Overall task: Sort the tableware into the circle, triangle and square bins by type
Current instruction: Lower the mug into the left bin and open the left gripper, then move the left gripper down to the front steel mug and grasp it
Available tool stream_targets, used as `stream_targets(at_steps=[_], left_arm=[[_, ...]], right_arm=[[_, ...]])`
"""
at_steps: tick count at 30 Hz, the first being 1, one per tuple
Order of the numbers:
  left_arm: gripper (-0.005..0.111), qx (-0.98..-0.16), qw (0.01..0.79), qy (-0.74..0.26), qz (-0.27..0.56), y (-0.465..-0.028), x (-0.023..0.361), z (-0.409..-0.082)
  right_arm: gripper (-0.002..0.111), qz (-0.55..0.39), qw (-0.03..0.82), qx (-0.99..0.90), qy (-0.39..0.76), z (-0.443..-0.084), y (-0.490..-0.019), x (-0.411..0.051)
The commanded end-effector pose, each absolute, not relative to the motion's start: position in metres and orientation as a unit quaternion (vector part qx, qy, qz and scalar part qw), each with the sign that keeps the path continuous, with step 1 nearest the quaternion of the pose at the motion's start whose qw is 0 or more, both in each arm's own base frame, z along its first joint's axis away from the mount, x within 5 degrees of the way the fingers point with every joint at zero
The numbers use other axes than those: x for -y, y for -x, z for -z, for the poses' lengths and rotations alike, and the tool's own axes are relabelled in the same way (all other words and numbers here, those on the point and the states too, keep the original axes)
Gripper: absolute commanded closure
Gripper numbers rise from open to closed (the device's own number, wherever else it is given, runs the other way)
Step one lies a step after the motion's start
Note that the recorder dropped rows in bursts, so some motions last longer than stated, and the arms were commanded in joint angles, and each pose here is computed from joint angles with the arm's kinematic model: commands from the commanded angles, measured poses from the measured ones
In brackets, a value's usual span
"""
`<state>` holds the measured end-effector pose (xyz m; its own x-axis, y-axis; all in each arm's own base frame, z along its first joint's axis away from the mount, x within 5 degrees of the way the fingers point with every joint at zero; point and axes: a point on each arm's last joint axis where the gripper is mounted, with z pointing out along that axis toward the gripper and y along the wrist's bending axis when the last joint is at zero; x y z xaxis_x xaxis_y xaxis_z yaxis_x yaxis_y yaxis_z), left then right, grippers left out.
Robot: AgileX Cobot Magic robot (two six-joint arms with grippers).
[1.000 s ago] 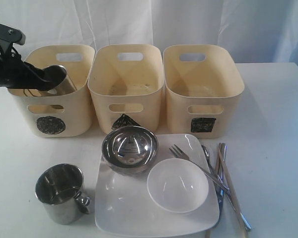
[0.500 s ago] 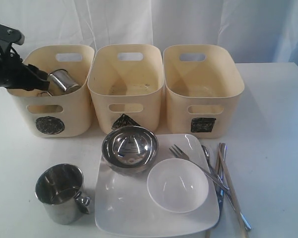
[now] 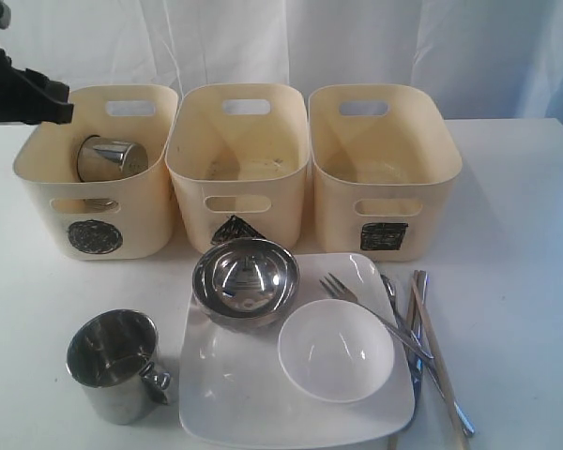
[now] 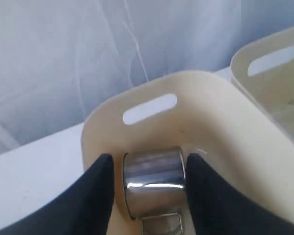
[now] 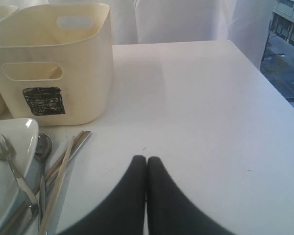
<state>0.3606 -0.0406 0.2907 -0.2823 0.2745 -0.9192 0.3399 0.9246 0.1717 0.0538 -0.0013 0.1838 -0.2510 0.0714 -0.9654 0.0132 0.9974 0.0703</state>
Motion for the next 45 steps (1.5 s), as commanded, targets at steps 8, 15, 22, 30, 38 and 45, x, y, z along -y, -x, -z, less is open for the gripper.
stream_targets(at_steps=[8, 15, 22, 30, 38, 45], left_arm=[[0.056, -0.719, 0.634, -0.249, 0.142, -0.295, 0.061, -0.348], [0.056, -0.769, 0.506, -0.348, 0.181, -0.251, 0.069, -0.33], [0.06, -0.815, 0.36, -0.402, 0.212, -0.218, 0.069, -0.318], [0.062, -0.818, 0.306, -0.42, 0.247, -0.204, 0.071, -0.309], [0.053, -0.834, 0.296, -0.404, 0.231, -0.2, 0.068, -0.278], [0.043, -0.852, 0.302, -0.372, 0.209, -0.201, 0.063, -0.261]], right_arm=[[0.108, -0.022, 0.615, -0.788, -0.024, -0.183, -0.054, 0.001], [0.108, -0.022, 0.615, -0.788, -0.024, -0.183, -0.054, 0.001], [0.108, -0.022, 0.615, -0.788, -0.024, -0.183, -0.054, 0.001], [0.108, -0.022, 0.615, -0.788, -0.024, -0.183, -0.054, 0.001], [0.108, -0.022, 0.615, -0.788, -0.024, -0.183, -0.054, 0.001], [0.108, -0.022, 0.615, -0.788, -0.024, -0.183, -0.054, 0.001]])
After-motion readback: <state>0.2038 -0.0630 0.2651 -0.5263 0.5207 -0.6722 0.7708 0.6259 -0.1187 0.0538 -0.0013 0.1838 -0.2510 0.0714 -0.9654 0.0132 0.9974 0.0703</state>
